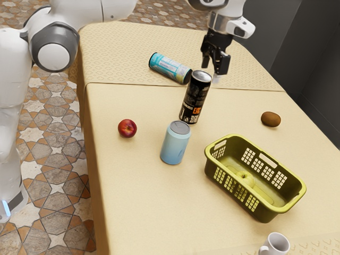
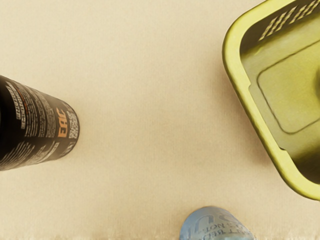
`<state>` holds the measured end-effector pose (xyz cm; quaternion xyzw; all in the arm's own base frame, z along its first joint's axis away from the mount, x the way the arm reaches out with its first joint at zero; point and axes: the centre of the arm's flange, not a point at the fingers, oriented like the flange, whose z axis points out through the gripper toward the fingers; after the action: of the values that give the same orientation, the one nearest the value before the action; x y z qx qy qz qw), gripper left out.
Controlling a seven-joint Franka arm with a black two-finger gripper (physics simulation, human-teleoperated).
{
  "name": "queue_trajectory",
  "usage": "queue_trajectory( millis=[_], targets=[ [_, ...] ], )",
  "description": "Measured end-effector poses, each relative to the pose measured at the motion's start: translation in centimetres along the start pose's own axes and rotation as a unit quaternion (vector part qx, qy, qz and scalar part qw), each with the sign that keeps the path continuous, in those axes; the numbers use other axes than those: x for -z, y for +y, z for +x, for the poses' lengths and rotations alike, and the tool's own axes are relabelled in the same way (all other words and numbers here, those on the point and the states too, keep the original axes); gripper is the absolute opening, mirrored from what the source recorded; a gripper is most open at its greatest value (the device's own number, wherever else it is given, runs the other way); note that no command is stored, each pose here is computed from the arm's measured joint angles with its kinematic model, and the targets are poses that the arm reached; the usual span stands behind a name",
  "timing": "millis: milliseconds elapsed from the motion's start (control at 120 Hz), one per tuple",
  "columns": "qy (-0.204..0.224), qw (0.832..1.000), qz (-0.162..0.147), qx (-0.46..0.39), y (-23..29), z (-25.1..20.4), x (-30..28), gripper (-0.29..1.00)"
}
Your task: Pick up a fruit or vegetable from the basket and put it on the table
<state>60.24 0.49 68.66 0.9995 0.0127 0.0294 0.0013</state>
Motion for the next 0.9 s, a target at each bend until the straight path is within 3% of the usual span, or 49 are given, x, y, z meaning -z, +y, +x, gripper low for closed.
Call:
queue_trajectory(
  millis=[200,350,475,575,650,742,900],
  targets=[
    [-0.012,1.000,-0.004,0.004,-0.2,-0.1,-0.2,0.70],
    [0.057,0.998,-0.004,0.011,-0.2,-4.6,9.9,0.70],
    [0.033,0.999,-0.006,0.012,1.6,-5.6,9.8,0.70],
    [-0.011,1.000,0.007,-0.019,10.1,-5.7,5.9,0.70],
    [-0.033,0.998,0.024,-0.040,16.3,-8.6,3.1,0.70],
    [-0.024,0.999,0.024,-0.030,19.7,-10.6,1.9,0.70],
    [-0.006,0.999,0.017,0.031,22.6,-9.8,0.6,0.70]
  ],
)
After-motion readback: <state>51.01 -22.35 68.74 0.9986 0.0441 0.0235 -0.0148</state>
